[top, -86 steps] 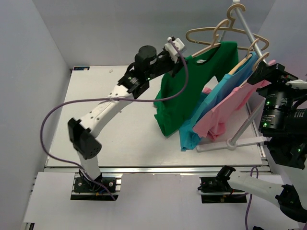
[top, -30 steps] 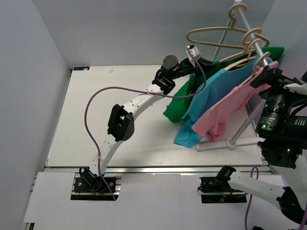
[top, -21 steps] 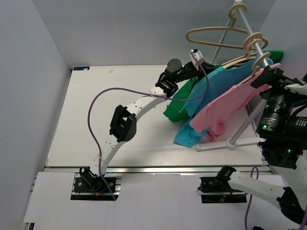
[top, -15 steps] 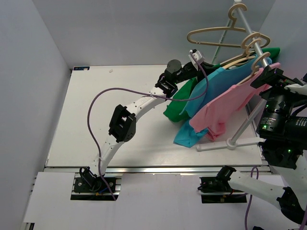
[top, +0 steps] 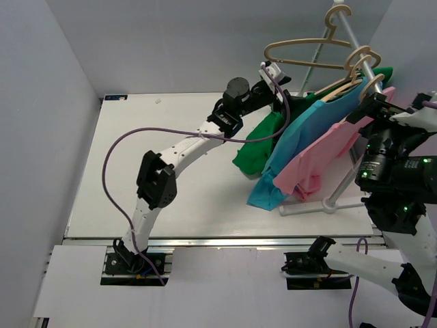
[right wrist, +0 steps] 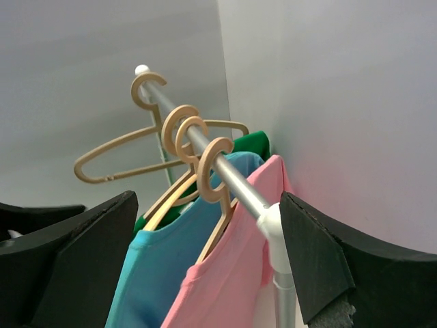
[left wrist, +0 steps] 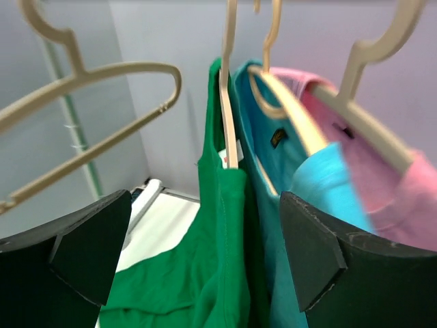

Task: Place the t-shirt on the hanger
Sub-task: Reset both arms

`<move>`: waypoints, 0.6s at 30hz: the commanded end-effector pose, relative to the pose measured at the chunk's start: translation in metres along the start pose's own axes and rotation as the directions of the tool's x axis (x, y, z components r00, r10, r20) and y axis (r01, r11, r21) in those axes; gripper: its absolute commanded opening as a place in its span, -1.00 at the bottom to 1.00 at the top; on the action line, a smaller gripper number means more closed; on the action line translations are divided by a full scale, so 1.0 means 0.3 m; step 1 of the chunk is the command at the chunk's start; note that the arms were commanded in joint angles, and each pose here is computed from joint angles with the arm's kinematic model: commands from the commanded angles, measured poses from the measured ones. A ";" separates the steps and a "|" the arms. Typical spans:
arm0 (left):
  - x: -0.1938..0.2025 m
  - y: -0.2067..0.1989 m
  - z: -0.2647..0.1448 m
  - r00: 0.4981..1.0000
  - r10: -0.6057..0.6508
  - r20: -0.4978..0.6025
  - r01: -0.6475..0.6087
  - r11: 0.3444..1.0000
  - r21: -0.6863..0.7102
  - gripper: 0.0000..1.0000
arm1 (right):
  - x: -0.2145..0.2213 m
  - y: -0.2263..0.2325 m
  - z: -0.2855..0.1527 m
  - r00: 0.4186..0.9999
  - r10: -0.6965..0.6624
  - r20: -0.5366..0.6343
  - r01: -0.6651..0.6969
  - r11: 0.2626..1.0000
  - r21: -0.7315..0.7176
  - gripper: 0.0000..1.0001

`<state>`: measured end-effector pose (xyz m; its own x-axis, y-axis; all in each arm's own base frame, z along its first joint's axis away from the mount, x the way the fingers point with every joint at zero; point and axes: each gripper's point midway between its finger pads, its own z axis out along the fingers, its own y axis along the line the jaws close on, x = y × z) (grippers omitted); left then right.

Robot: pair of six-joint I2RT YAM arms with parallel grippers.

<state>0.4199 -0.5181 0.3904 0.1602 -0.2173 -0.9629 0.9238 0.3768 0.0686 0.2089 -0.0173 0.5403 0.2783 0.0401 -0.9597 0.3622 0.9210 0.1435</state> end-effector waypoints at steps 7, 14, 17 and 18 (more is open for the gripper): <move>-0.517 -0.050 -0.346 1.000 0.027 0.016 -0.024 0.980 -0.199 0.96 | 0.112 0.202 0.019 0.987 -0.100 -0.127 0.086 0.990 -0.110 0.79; -0.332 0.108 -1.117 0.961 -0.269 0.062 0.174 0.416 -0.893 0.96 | 0.495 0.647 -0.118 0.884 -0.261 -0.387 0.009 0.839 -0.545 0.79; -0.123 0.050 -1.363 0.917 -0.397 0.033 0.139 0.241 -0.960 0.96 | 0.692 0.729 -0.209 0.831 -0.299 -0.470 -0.065 0.786 -0.615 0.79; -0.073 0.032 -1.396 0.896 -0.438 0.071 0.172 0.194 -0.966 0.96 | 0.731 0.745 -0.239 0.818 -0.295 -0.495 -0.104 0.770 -0.630 0.79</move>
<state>0.2844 -0.1766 0.4150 -0.0643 -0.4134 -0.9083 0.2468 0.8753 -0.4159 0.3039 0.1876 0.4003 -0.1607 -0.0857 -0.9833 -0.1546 0.9861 -0.0606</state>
